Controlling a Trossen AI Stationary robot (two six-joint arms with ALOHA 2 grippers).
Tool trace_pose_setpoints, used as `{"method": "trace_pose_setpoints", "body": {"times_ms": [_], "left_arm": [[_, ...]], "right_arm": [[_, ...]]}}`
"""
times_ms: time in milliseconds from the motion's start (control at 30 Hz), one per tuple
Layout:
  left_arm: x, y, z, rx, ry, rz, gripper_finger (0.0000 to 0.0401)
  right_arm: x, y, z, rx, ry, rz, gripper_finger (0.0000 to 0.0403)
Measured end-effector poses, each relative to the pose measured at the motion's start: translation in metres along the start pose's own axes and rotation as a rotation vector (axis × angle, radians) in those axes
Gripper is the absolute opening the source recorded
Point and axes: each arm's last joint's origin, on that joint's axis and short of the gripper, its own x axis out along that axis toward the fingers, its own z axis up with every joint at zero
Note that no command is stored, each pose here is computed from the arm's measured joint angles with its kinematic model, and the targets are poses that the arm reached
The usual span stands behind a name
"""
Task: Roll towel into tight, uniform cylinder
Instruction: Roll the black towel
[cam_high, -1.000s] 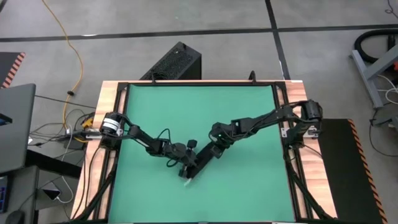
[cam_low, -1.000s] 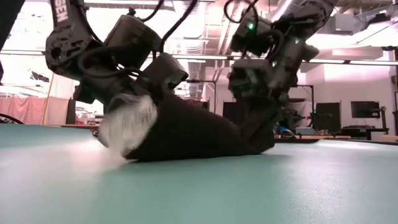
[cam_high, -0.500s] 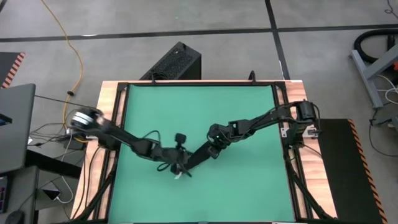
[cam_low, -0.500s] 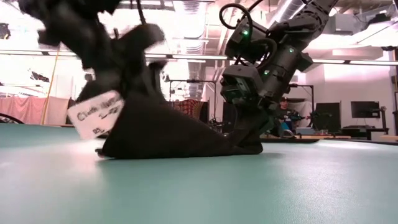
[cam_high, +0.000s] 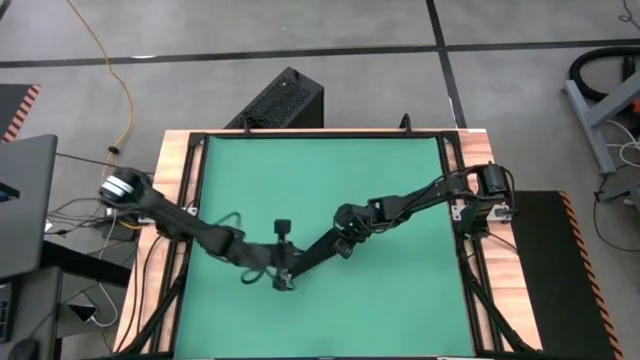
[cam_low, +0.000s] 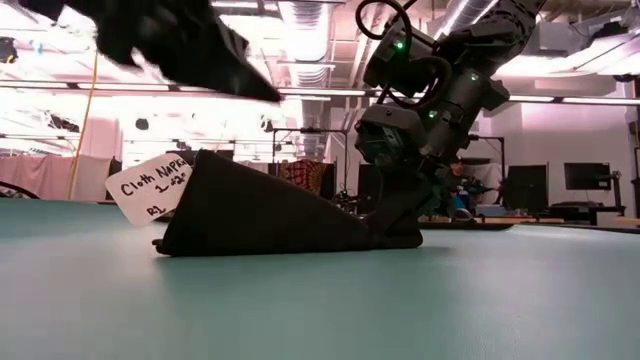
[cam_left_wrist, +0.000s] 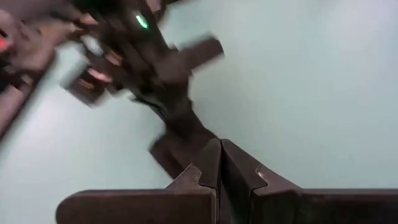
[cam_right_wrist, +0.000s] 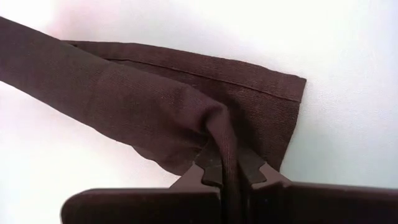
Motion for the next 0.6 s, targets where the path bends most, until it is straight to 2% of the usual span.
{"method": "trace_pose_setpoints", "body": {"times_ms": [167,333,500,600], "left_arm": [[0.028,-0.024,-0.003,0.04,0.14,0.017,0.0],[0.036,-0.039,-0.007,0.068,0.219,0.055,0.0],[0.034,-0.041,-0.025,0.005,0.283,0.097,0.0],[0.031,-0.044,-0.028,-0.028,0.284,0.105,0.0]], "right_arm": [[0.0,0.002,-0.001,-0.003,0.0,0.002,0.0019],[0.0,0.002,-0.002,-0.004,0.001,0.001,0.0019],[0.0,0.002,-0.002,-0.008,0.003,0.001,0.0019],[0.001,0.002,-0.002,-0.009,0.003,0.001,0.0019]]}}
